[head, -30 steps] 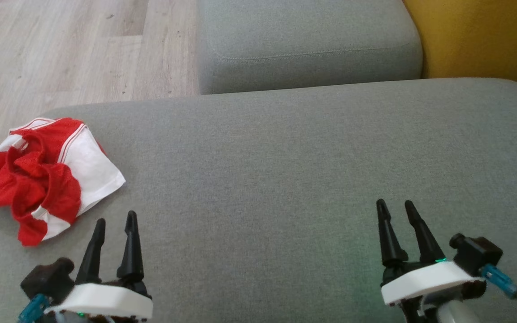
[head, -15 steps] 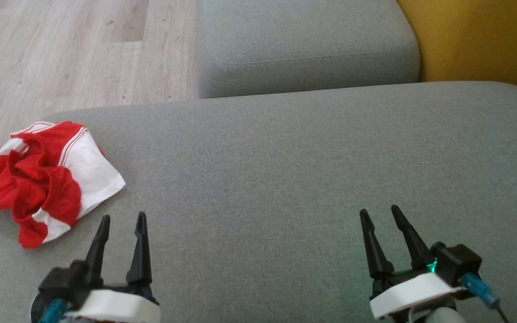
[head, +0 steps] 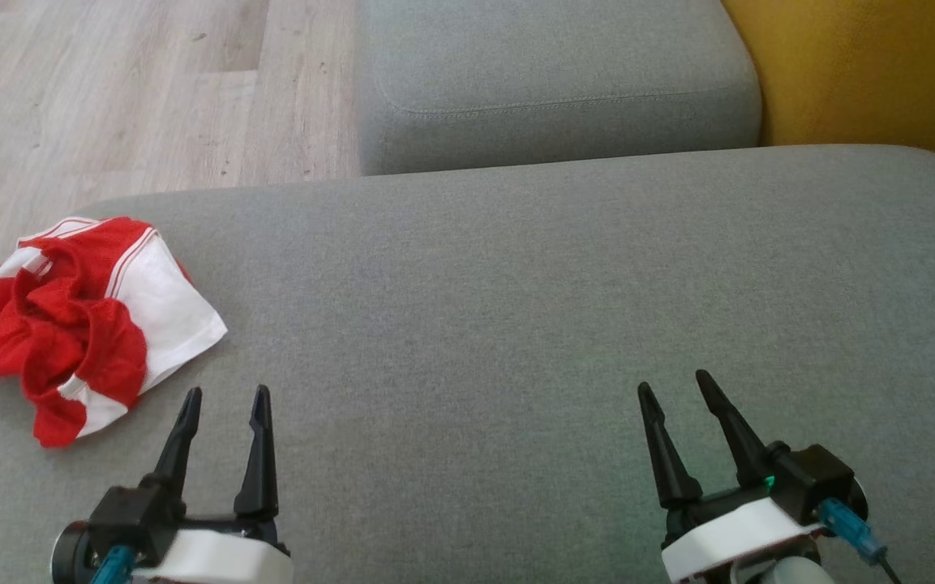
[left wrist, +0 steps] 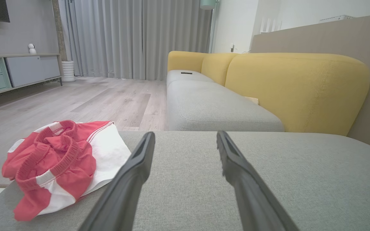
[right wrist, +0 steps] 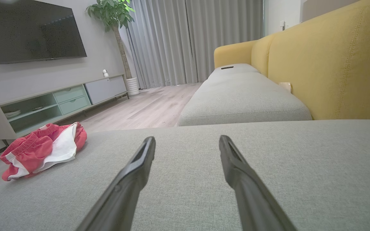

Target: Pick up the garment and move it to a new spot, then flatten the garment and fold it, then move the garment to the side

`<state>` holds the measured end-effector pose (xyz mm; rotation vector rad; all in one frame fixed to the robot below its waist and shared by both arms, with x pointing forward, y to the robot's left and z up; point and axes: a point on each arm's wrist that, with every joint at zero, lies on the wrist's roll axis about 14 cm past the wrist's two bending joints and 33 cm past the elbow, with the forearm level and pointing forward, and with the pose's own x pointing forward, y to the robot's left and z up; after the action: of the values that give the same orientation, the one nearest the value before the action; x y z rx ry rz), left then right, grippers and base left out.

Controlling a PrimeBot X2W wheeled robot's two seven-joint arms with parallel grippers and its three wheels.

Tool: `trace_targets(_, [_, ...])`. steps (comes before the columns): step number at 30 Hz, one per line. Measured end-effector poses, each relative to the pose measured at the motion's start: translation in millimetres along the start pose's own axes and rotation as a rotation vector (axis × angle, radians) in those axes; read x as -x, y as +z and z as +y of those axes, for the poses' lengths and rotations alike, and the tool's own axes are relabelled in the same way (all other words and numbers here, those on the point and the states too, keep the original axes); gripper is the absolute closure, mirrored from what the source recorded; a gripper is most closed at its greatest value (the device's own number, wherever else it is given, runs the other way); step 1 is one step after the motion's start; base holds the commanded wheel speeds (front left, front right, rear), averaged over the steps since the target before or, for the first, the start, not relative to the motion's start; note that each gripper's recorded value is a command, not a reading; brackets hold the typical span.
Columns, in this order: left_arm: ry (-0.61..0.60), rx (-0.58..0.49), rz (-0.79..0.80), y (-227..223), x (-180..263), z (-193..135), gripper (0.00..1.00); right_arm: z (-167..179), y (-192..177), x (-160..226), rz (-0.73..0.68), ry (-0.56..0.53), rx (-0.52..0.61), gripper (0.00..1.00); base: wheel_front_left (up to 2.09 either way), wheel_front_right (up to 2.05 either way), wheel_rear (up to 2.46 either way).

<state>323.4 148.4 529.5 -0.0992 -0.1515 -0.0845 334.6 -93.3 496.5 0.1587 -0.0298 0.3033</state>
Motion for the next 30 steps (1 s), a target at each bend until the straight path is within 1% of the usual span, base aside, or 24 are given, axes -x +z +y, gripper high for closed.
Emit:
trace_targets(14, [0.013, -0.002, 0.021, -6, 2, 4, 0.00, 1, -2, -1, 0.007, 0.004, -0.001, 0.00, 0.00, 0.00, 0.00])
trace_targets(17, [0.039, -0.006, 0.023, -7, 6, 10, 0.00, 3, -2, -5, 0.009, 0.015, 0.000, 0.00, 0.00, 0.00, 0.00])
trace_targets(22, [0.091, -0.016, 0.018, -5, 16, 23, 0.00, 19, -11, -9, 0.035, 0.070, -0.004, 0.00, 0.00, 0.00, 0.00])
trace_targets(26, [0.169, -0.024, 0.014, -3, 31, 44, 0.00, 40, -19, -15, 0.062, 0.142, -0.006, 0.00, 0.00, 0.00, 0.00])
trace_targets(27, [0.169, -0.024, 0.014, -3, 31, 44, 0.00, 40, -19, -15, 0.062, 0.142, -0.006, 0.00, 0.00, 0.00, 0.00])
trace_targets(30, [0.244, -0.031, 0.008, 0, 45, 63, 0.00, 57, -21, -22, 0.072, 0.203, -0.004, 0.00, 0.00, 0.00, 0.00])
